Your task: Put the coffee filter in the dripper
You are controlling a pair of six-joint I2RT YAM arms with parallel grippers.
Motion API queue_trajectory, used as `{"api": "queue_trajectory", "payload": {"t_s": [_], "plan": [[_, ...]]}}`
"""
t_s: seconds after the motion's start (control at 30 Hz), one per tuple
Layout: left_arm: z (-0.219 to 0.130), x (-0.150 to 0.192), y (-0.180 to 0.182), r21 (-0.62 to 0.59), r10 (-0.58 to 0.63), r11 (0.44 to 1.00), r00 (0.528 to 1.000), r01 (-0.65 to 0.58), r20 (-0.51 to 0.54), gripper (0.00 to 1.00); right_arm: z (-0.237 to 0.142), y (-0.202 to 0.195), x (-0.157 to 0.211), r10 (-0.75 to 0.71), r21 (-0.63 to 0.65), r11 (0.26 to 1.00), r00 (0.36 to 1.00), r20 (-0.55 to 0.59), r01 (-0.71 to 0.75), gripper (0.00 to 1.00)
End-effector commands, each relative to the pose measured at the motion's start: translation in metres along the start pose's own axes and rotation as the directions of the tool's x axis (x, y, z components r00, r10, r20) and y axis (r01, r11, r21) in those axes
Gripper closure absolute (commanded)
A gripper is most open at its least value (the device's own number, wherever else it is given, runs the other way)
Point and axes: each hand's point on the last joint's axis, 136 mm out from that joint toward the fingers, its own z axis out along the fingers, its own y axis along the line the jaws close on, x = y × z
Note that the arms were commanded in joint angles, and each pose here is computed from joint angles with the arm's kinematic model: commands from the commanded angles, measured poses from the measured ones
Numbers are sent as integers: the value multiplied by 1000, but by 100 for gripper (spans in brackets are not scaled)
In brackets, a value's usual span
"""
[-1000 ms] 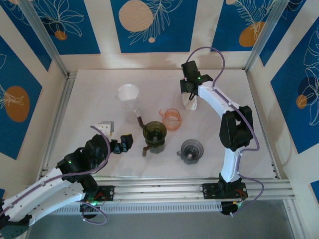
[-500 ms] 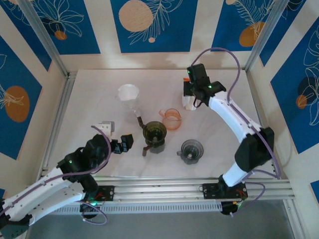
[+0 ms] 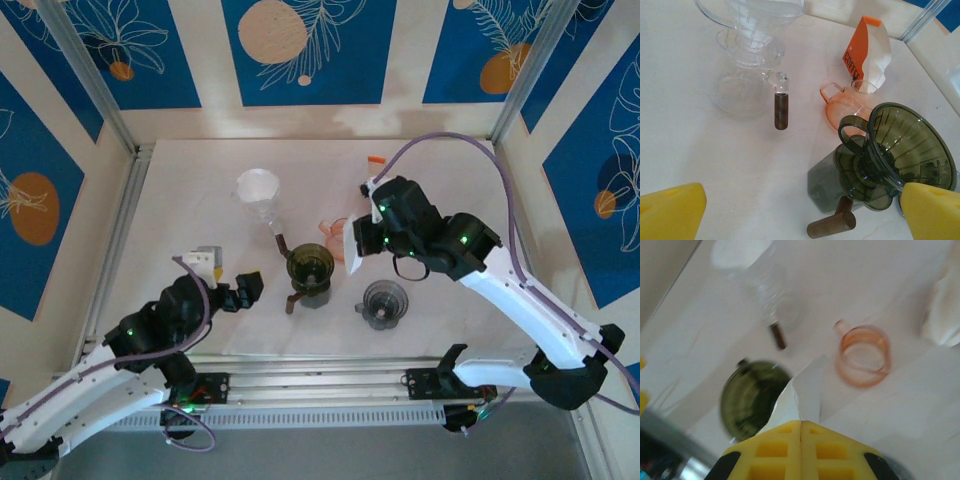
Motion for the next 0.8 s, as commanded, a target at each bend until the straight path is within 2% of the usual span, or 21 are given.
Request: {"api": "queue_trajectory", "payload": {"t_s": [0.0,0.17,0.43,0.77], "plan": [[0,7,4,1,-9,1000,1000,9,-18,0,-13,22,35,50,-68,996,982,-184,-64,100],[-1,9,1,16,-7,1000,999,8,-32,0,-15,42,45,92,-119,984,950,-298,-132,100],[-3,7,-6,50,-16,999,999,18,-37,0,12,52,27,184,-131,961,916,-358,-244,100],[-5,-5,-34,149,-14,989,998,22,-58,0,50,39,20,220,10,972,886,-409,-236,100]]}}
